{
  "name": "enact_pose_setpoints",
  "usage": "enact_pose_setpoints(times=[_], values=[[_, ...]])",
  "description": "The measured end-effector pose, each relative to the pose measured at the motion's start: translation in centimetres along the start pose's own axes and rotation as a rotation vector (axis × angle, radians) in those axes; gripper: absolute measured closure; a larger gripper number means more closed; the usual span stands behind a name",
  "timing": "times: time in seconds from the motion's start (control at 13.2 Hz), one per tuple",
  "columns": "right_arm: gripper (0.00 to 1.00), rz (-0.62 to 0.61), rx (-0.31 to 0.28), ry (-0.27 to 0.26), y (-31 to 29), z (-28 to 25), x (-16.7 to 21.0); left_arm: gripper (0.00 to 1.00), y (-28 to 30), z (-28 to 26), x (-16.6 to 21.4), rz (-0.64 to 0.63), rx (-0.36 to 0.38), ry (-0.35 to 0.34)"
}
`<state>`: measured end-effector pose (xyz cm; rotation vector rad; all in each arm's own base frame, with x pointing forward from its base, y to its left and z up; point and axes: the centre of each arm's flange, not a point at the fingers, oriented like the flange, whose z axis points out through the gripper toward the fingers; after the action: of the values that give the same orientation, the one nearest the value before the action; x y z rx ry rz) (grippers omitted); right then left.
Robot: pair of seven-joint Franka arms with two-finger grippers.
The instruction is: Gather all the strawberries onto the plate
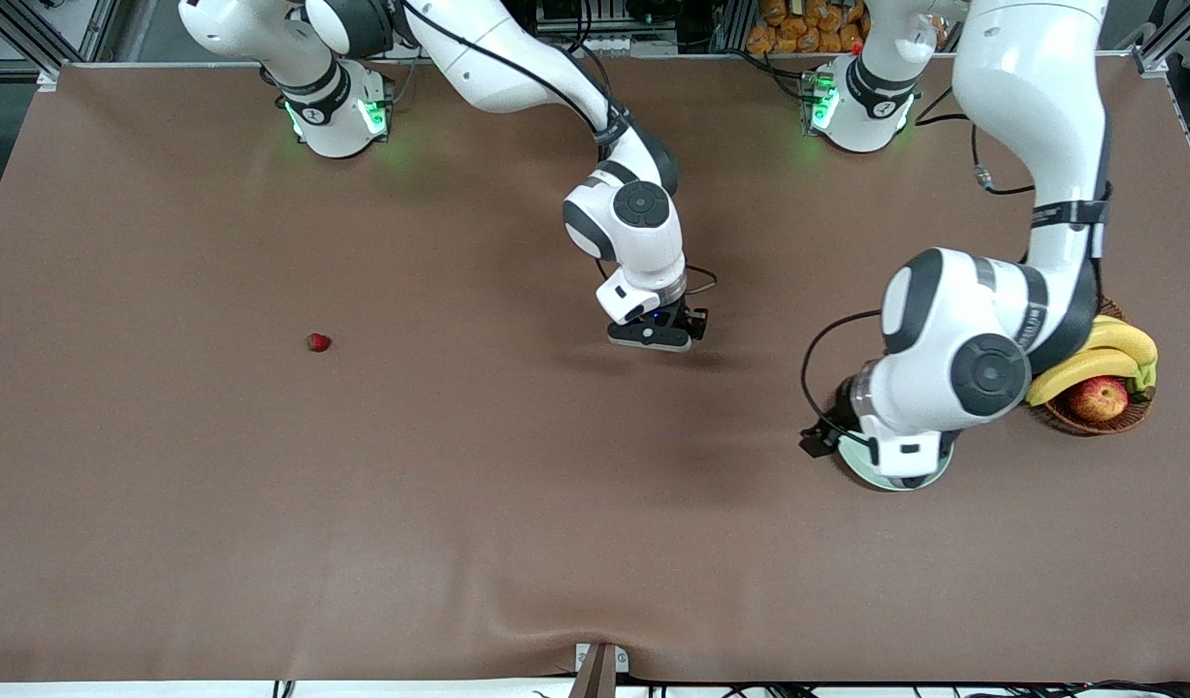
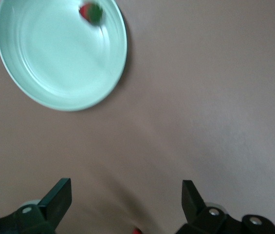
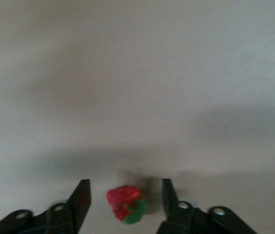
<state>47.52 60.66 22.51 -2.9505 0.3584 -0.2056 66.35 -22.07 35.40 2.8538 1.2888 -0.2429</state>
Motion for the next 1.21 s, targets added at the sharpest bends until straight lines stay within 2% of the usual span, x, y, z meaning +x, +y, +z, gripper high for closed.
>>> enact_pose_setpoints(times=[0.15, 0.23, 0.53, 0.76, 0.91, 1.06, 1.21], values=[[0.04, 0.014, -0.086, 0.000, 1.3, -4.4, 3.7, 0.00, 1.1, 0.5, -2.7, -0.046, 0.007, -0.002], [0.00, -0.003, -0.121, -0.004, 2.3, -7.0, 5.7, 0.00, 1.7, 0.9, -4.1, -0.076, 0.011, -0.011], [0.00, -0.098, -0.224, -0.032, 8.1, -14.2, 13.7, 0.00, 3.8, 4.3, -10.0, -0.155, 0.050, -0.022], [0.00, -0.164, -0.248, -0.086, 16.1, -15.2, 20.7, 0.00, 5.6, 7.2, -14.2, -0.245, 0.033, -0.011], [0.00, -0.160, -0.256, -0.143, 23.2, -15.5, 24.5, 0.00, 5.7, 9.6, -16.2, -0.334, 0.068, -0.005], [0.00, -0.133, -0.253, -0.199, 30.1, -15.7, 26.8, 0.00, 4.9, 12.2, -17.1, -0.376, 0.119, 0.000], [0.00, -0.104, -0.247, -0.250, 35.5, -15.6, 27.6, 0.00, 4.0, 14.3, -18.2, -0.389, 0.146, 0.008]])
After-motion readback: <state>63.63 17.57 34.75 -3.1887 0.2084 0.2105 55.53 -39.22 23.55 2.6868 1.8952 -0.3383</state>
